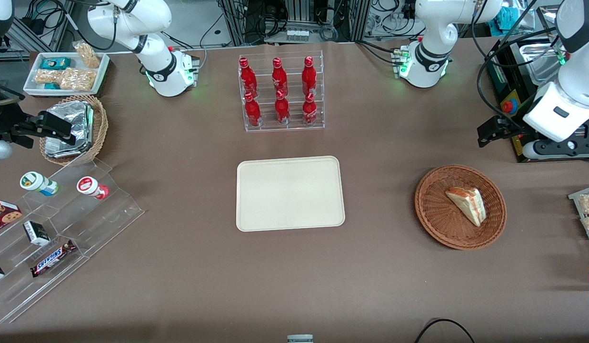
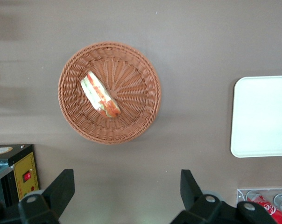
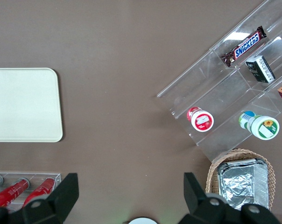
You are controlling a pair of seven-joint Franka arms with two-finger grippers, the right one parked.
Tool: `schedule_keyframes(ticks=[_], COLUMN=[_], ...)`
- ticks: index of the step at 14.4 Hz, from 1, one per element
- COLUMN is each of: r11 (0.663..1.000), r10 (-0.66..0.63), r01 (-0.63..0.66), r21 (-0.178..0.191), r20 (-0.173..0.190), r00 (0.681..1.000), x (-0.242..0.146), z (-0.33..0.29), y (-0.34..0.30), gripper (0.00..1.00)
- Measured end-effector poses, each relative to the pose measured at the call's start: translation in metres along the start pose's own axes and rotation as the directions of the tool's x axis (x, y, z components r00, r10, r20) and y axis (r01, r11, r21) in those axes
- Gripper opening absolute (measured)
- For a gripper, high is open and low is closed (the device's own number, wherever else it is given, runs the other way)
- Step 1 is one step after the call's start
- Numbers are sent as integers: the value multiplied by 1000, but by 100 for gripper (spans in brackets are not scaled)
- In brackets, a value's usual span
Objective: Place sandwich from basket to tray
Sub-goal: 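Move the left gripper over the sandwich in the wicker basket, then lower the left gripper and close it on the wrapped sandwich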
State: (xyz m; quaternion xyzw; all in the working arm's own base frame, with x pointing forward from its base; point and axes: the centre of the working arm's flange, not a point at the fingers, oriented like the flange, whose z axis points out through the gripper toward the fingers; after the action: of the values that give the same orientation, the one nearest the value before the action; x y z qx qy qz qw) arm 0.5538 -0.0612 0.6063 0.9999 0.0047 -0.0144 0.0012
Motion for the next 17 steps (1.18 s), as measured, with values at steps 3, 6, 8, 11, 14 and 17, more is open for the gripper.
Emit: schedule_keyframes(ticks=[3, 6, 8, 11, 14, 17], r11=[1000, 999, 998, 997, 993, 967], r10=[-11, -18, -21, -56, -115, -256], r01=[10, 13, 15, 51, 114, 256], r21=[3, 46, 58, 55, 42, 12], r20=[21, 106, 116, 84, 34, 30], r00=[1000, 994, 993, 995, 993, 966], x=[3, 7, 14, 15, 9, 7], z=[4, 49, 95, 171, 225, 254], y=[0, -6, -10, -33, -66, -86], gripper=[100, 100, 100, 100, 100, 100])
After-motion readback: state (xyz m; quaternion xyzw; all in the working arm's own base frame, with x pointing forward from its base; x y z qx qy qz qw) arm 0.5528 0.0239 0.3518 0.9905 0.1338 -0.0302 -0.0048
